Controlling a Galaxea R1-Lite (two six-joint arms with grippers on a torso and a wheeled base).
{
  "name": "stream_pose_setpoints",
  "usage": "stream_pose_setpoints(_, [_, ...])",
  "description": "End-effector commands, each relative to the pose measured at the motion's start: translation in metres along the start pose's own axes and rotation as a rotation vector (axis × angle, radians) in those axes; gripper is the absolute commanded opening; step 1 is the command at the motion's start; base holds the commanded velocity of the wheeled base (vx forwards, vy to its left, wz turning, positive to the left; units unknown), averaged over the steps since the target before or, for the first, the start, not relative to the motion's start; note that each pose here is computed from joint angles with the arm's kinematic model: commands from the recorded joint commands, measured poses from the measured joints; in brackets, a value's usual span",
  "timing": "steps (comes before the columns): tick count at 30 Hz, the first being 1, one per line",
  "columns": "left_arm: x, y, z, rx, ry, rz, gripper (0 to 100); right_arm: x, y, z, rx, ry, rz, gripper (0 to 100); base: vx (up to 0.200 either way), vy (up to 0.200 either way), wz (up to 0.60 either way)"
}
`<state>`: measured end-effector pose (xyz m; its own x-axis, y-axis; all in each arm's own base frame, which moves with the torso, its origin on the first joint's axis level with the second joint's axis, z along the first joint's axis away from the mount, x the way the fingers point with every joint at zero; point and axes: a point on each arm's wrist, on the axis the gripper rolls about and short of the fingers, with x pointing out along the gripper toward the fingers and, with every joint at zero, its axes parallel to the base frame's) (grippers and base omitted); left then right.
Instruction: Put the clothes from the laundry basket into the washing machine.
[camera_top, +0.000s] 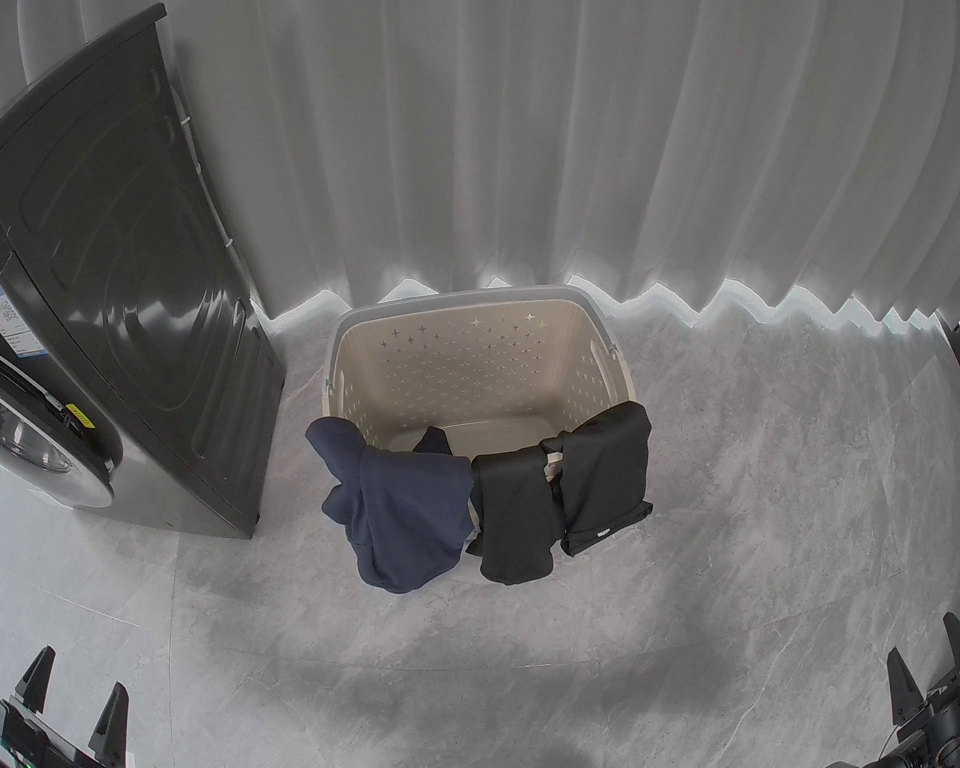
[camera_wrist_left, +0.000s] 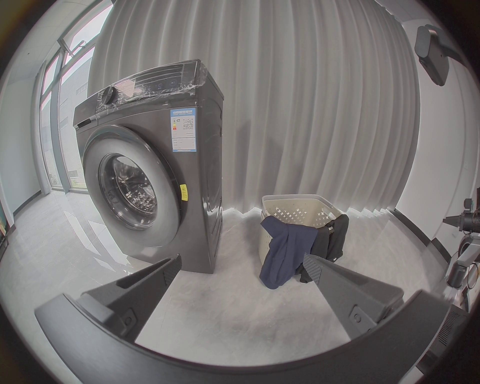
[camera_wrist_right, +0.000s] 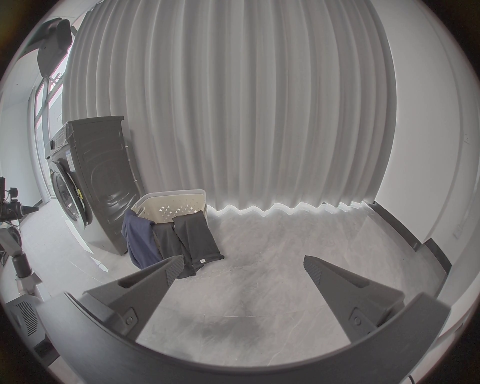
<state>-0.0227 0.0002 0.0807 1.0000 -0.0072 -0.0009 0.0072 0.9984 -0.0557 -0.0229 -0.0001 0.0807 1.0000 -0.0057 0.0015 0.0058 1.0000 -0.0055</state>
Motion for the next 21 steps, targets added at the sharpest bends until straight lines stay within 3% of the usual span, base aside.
stream_pose_setpoints(1, [0.0002, 0.0003, -0.0052, 0.001, 0.002, 0.0, 100, 0.0004, 0.0, -0.0052, -0.001, 0.006, 0.0, 100, 0.2, 0.0, 0.0])
stream_pose_setpoints(10, [0.0002, 0.0003, -0.0052, 0.001, 0.002, 0.0, 100, 0.0004, 0.0, -0.0052, -0.001, 0.006, 0.001, 100, 0.2, 0.0, 0.0])
stream_pose_setpoints(16, [0.0002, 0.0003, -0.0052, 0.001, 0.002, 0.0, 100, 0.0004, 0.0, -0.0053, -0.002, 0.008, 0.003, 100, 0.0, 0.0, 0.0])
stream_pose_setpoints(21, [0.0002, 0.0003, -0.0052, 0.002, 0.002, 0.0, 100, 0.0004, 0.0, -0.0053, -0.002, 0.008, 0.003, 100, 0.2, 0.0, 0.0])
